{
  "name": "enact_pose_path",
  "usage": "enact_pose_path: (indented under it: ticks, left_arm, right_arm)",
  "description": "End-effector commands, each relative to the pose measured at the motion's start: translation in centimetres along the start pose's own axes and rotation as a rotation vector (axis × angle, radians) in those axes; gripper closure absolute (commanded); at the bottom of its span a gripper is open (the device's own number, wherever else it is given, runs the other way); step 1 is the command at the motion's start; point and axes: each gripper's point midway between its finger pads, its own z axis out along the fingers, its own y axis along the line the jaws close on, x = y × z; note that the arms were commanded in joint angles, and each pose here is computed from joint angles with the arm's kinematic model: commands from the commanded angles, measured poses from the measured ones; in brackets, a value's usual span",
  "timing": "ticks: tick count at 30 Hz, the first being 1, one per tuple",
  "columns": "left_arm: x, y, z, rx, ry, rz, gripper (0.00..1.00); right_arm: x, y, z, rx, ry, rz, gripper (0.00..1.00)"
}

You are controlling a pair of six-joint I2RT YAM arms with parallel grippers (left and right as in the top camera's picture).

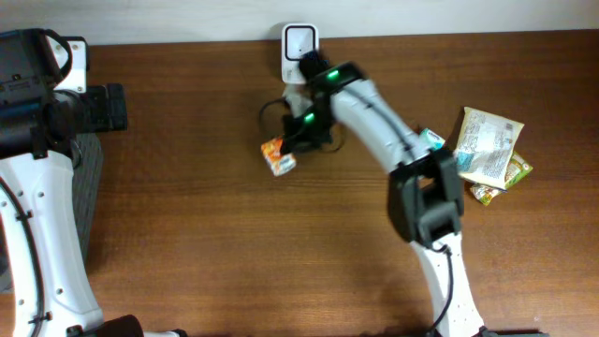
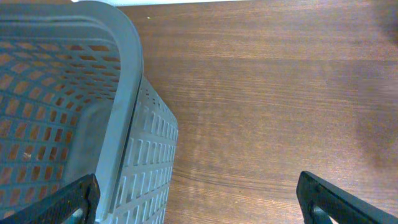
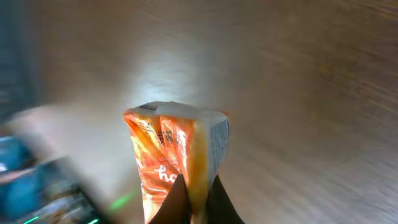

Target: Scan the item barcode

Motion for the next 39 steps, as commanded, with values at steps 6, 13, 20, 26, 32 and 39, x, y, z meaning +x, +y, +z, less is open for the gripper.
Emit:
enact_pose_path:
  ticks: [6,13,20,26,32,39]
  left_arm:
    - [0.1,0.3,0.0,-0.007,0.002,0.011,0.01]
    - [0.1,0.3,0.0,-0.007,0.002,0.011,0.01]
    - [0.1,0.3,0.0,-0.007,0.002,0.011,0.01]
    - [0.1,0.3,0.0,-0.007,0.002,0.011,0.01]
    - [0.1,0.3,0.0,-0.007,0.002,0.011,0.01]
    - [0.1,0.3,0.0,-0.007,0.002,0.011,0.01]
  right_arm:
    - [-1.3,7.4,-12.3,-0.786,-0.115,-0.086,0.96]
    - [-2.0,5.7,-15.6,-0.819,-0.149,0.012,0.96]
    - [-2.4,4.1,-15.6,-0.746,-0.193,-0.011,0.96]
    - [-1.0,-6.0,-9.0,0.026,-0.117,0.110,0.96]
    - [0.9,-12.1,-8.9,0.825,-0.087,0.151,0.96]
    - [0.9,-8.4,-7.7,1.242,-0.184,0.015,0.96]
